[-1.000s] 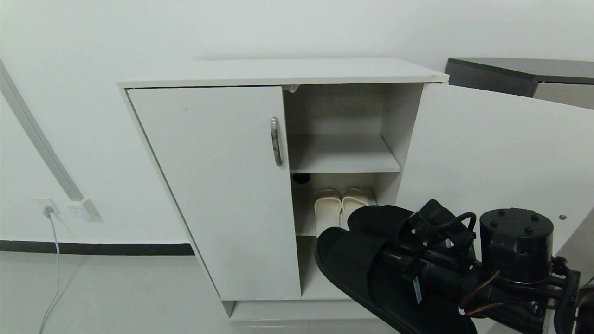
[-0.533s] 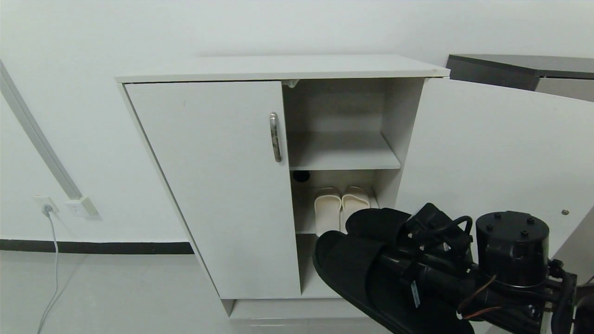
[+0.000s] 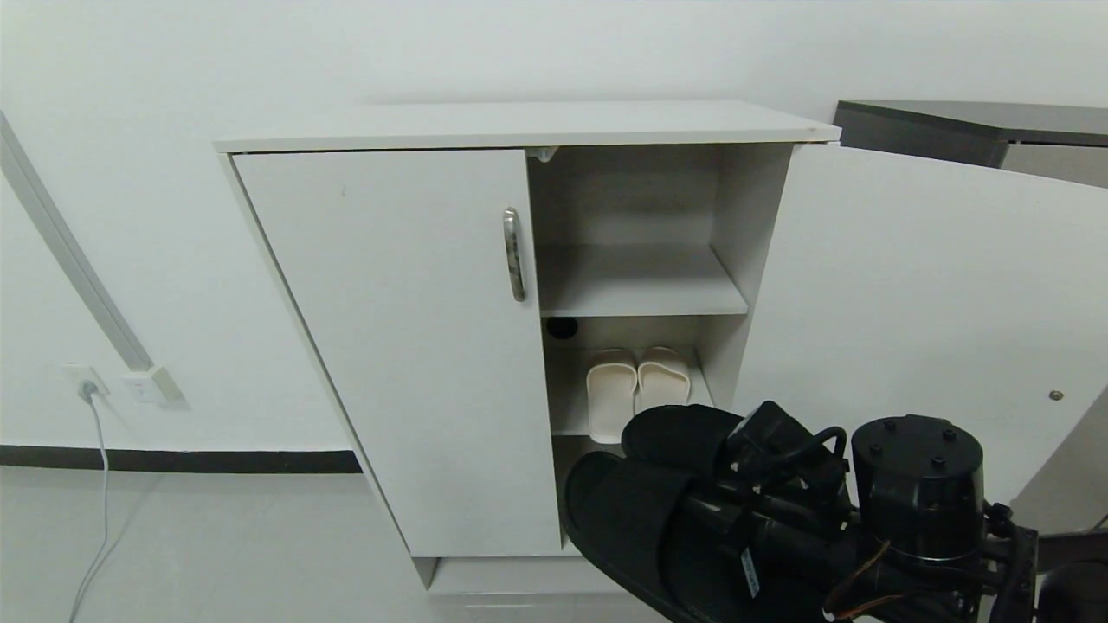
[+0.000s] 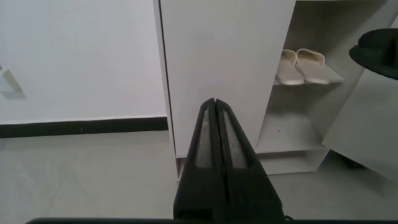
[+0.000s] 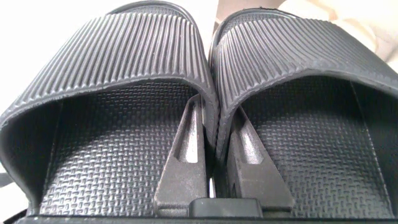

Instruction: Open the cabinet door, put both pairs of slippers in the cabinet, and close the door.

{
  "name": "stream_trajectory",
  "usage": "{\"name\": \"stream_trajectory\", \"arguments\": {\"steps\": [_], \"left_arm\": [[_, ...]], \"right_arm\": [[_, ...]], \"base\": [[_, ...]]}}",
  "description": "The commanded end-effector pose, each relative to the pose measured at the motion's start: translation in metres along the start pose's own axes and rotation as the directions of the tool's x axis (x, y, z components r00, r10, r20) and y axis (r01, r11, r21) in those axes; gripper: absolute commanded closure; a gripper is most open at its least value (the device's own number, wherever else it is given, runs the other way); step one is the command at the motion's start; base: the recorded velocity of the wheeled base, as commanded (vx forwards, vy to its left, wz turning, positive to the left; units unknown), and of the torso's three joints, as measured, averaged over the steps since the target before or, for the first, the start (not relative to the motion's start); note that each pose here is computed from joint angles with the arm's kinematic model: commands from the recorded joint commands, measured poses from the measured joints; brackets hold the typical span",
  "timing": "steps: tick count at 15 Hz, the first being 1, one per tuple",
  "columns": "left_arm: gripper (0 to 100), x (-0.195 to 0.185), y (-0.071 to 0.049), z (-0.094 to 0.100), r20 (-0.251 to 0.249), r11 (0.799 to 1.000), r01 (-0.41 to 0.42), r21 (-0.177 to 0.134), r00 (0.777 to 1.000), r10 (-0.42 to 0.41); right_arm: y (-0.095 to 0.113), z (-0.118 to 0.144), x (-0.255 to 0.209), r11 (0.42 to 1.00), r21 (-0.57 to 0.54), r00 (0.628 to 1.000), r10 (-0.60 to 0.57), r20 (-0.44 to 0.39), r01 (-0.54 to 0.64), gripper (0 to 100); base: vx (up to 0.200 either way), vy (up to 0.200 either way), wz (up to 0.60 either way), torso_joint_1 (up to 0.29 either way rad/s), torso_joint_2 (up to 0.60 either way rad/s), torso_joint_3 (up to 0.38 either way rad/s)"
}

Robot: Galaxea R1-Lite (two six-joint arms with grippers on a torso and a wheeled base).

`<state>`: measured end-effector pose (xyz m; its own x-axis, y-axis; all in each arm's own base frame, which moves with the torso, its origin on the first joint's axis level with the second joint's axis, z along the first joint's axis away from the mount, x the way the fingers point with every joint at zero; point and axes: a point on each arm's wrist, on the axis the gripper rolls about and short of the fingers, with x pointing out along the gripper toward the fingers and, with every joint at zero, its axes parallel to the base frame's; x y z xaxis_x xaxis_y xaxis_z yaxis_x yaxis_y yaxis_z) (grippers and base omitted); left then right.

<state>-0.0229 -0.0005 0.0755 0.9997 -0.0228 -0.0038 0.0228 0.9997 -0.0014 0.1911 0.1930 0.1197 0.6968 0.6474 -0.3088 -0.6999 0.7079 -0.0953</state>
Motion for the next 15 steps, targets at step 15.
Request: {"name": "stream_trajectory", "arguments": {"steps": [15], "left_arm": [[100,0.000,0.000,0.000,-0.001,1.000,-0.003,-0.002,1.000,0.003]], "right_arm": [[0.031,0.042,0.027,0.976,0.139,0.972,-0.185,0.145,0.165,100]], "base": [[0.000,0.000,-0.08,0.000,0.00,0.000]]}}
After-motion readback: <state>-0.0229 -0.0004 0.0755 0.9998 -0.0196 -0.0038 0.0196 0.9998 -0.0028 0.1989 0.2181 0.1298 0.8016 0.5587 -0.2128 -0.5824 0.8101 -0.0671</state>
